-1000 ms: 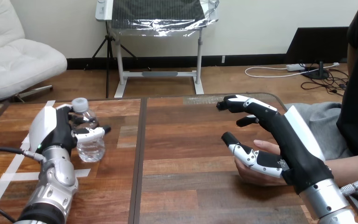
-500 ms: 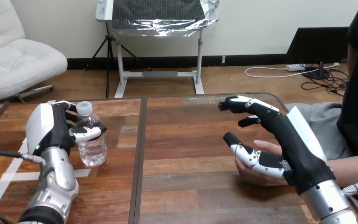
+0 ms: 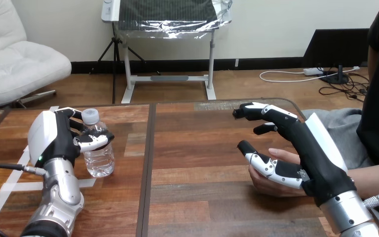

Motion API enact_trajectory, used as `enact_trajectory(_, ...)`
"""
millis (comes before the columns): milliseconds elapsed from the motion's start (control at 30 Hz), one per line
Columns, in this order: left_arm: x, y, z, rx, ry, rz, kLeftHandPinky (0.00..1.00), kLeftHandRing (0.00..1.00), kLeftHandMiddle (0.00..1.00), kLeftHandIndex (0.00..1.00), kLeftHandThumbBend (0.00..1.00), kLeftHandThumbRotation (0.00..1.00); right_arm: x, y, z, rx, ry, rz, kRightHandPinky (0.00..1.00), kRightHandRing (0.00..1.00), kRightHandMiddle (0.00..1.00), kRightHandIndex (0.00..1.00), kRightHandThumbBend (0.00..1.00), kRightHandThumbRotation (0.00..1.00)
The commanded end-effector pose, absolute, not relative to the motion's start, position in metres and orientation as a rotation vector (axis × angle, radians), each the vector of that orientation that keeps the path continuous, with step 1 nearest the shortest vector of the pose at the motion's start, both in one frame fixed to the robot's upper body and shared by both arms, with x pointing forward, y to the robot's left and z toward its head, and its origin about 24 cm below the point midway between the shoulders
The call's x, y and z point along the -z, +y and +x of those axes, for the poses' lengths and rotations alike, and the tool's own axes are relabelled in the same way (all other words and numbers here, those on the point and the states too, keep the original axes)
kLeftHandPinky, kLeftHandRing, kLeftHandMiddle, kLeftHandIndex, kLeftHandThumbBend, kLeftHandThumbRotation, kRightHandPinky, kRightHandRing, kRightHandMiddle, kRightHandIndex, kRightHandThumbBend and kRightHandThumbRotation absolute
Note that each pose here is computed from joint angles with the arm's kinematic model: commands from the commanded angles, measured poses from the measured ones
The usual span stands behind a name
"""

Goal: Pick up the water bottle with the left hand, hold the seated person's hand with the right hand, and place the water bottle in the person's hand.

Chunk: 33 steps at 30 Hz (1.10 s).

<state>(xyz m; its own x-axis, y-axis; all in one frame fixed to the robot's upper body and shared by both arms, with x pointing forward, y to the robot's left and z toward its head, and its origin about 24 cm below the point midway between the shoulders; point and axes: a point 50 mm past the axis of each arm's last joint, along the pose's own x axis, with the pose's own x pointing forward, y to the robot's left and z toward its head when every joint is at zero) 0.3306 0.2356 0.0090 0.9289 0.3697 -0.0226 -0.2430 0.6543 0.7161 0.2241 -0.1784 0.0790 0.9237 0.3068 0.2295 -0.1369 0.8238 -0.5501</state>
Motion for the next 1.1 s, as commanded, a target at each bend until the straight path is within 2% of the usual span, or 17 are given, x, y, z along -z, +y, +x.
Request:
enact_trajectory(0, -0.0286, 0.2261, 0.3442, -0.361, 0.072, 0.742, 0.43, 0.43, 0.46, 0.53, 0.59, 0.0, -0.0988, -0.1796, 0.2282, -0.214, -0.41, -0.564, 0.69, 0.8, 0.82, 0.71, 0.41, 0.0)
enact_trajectory(1067, -0.0271, 0.2231, 0.3396, -0.365, 0.021, 0.711, 0.45, 0.44, 0.47, 0.54, 0.6, 0.0, -0.0987, -0.1801, 0.2292, -0.2, -0.427, -0.571, 0.69, 0.78, 0.8, 0.71, 0.42, 0.0)
